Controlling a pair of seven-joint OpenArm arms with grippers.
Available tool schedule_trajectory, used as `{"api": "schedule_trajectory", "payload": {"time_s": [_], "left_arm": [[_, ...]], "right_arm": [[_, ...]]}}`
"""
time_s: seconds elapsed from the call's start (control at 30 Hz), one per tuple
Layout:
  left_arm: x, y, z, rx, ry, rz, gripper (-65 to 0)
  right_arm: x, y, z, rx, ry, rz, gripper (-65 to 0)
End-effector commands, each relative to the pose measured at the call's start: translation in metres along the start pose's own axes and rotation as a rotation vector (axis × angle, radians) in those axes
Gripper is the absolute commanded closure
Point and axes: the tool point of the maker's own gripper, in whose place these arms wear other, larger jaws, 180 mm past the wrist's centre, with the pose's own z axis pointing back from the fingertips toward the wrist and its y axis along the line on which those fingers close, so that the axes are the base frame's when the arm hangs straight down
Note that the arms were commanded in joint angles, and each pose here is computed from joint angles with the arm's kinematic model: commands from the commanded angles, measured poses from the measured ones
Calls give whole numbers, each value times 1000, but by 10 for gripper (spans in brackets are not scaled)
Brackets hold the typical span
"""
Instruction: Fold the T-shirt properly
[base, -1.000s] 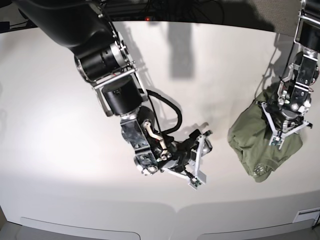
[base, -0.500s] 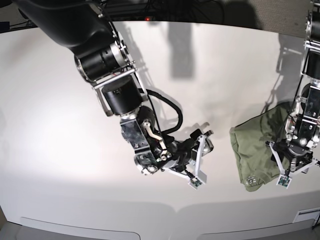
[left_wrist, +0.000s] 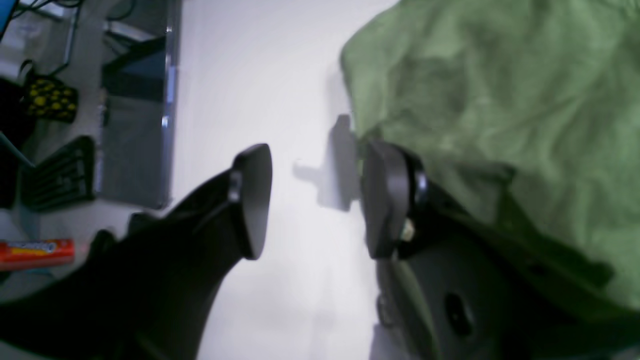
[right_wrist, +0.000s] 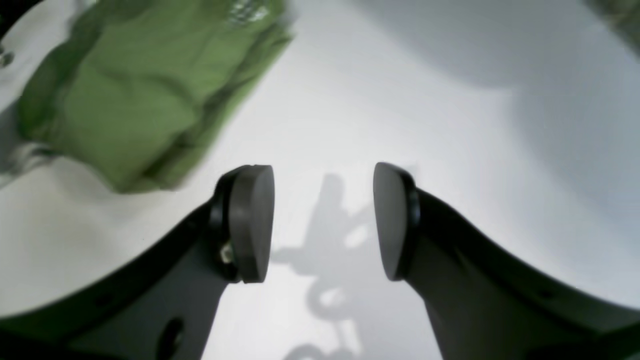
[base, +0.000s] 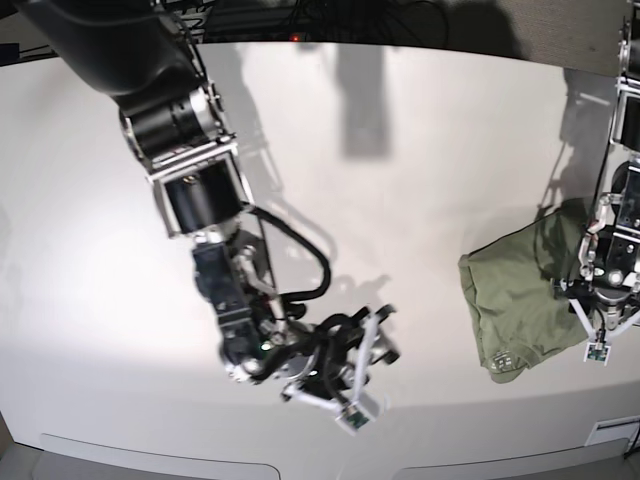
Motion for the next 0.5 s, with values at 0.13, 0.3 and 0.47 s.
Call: {"api": "schedule_trajectory", "payload": {"time_s": [0.13, 0.3, 0.47], "left_arm": [[14, 9, 22, -4, -67, 2, -294], [0, 8, 53, 10, -46, -29, -294], [-19, 16, 89, 30, -40, -7, -294]], "right_arm": [[13, -30, 45, -114, -82, 26, -316], [-14, -51, 93, -187, -132, -122, -316], [-50, -58, 152, -253, -148, -205, -316]]}}
